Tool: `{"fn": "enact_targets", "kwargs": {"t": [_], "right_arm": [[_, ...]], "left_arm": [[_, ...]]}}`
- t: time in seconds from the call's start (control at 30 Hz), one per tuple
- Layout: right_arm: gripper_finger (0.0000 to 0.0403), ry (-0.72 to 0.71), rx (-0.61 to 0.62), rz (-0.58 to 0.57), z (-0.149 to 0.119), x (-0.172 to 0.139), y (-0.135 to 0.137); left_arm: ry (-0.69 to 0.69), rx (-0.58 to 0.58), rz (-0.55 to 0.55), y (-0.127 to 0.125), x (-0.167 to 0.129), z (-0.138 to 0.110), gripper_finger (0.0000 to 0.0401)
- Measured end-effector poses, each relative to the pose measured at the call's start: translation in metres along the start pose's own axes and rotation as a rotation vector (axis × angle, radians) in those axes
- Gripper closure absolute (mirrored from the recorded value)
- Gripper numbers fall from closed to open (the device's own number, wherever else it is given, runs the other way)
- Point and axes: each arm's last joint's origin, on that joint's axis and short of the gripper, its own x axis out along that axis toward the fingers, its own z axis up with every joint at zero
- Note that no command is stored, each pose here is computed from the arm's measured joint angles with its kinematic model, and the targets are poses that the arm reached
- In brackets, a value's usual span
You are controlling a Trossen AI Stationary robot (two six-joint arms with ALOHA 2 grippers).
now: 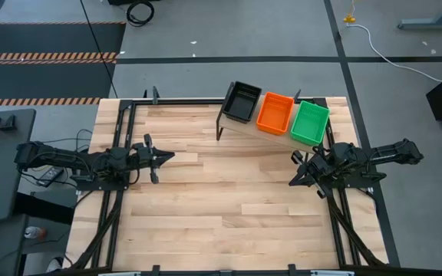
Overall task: Stack baskets on shelf by color
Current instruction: Return to Home Position
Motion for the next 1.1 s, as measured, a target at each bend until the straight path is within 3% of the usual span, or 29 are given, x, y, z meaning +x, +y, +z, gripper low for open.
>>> {"fn": "enact_targets", "kwargs": {"t": [1.1], "right_arm": [[0.0383, 0.0, 0.0, 0.0, 0.0001, 0.0, 0.0]], "left_arm": [[0.0, 0.0, 0.0, 0.0, 0.0, 0.0, 0.0368]]}}
